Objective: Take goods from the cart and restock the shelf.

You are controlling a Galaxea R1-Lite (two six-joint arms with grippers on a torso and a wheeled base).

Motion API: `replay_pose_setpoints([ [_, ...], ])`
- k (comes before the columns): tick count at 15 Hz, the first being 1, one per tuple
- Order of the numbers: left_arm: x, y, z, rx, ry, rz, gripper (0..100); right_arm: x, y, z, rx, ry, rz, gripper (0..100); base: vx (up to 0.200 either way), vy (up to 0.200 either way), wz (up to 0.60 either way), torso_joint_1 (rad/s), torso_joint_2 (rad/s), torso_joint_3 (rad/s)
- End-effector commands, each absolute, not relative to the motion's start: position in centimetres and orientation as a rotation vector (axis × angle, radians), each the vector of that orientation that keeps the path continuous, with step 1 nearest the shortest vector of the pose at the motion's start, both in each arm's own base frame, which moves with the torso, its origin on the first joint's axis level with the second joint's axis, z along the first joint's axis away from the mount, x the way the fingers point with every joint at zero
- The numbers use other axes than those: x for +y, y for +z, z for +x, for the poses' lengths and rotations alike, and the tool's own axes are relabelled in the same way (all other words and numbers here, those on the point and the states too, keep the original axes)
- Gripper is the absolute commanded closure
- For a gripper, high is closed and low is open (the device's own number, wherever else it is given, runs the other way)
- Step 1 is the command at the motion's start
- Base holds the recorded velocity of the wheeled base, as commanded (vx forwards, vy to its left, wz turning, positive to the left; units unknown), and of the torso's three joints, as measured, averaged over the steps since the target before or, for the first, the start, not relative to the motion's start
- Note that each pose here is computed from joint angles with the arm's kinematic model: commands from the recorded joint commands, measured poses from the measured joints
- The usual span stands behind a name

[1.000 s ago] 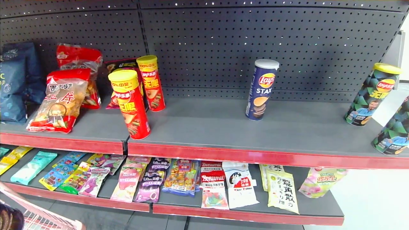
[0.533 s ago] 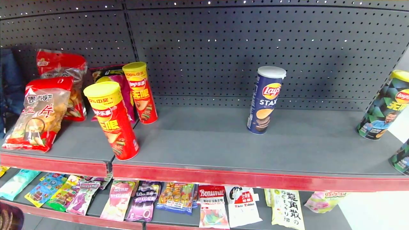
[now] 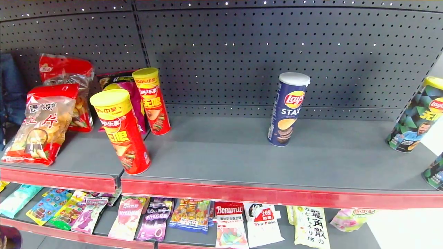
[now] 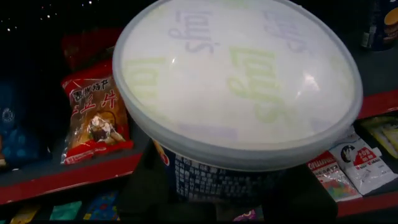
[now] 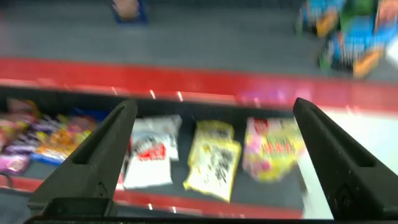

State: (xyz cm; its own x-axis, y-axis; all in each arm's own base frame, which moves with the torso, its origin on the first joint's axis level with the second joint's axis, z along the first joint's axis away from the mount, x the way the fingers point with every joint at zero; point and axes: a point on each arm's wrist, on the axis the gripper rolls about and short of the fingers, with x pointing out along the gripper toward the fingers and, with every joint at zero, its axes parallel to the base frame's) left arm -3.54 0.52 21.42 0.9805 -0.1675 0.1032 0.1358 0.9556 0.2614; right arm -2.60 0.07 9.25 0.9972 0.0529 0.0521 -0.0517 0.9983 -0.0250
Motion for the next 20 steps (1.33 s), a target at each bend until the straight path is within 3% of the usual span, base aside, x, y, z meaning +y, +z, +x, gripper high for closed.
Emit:
replay_pose_setpoints([
  [1,0.6,20.7,-4.3,-0.149,-0.154,0.254,100,0.2,21.6,-0.7,-0.107,0.188,0.02,0,0.0,0.0,0.0,0.0,0.0,0.0],
  [2,0.7,20.4,-4.6,-0.15,-0.147,0.255,100,0.4,24.2,0.4,-0.114,0.274,-0.03,0,0.0,0.0,0.0,0.0,0.0,0.0],
  [4,0.7,20.2,-4.7,-0.151,-0.144,0.253,100,1.2,24.5,3.4,-0.049,0.445,-0.216,0,0.0,0.0,0.0,0.0,0.0,0.0],
  [8,0.7,19.5,-4.7,-0.133,-0.139,0.2,100,5.3,25.3,11.4,0.1,0.69,-0.205,0,0.0,0.0,0.0,0.0,0.0,0.0],
  [15,0.7,19.5,-4.6,-0.126,-0.13,0.199,100,8.4,21.8,23.4,0.23,0.582,-0.124,0,0.0,0.0,0.0,0.0,0.0,0.0],
  [20,0.7,19.3,-4.6,-0.126,-0.132,0.168,100,9.1,20.7,26.1,0.246,0.574,-0.117,0,0.0,0.0,0.0,0.0,0.0,0.0],
])
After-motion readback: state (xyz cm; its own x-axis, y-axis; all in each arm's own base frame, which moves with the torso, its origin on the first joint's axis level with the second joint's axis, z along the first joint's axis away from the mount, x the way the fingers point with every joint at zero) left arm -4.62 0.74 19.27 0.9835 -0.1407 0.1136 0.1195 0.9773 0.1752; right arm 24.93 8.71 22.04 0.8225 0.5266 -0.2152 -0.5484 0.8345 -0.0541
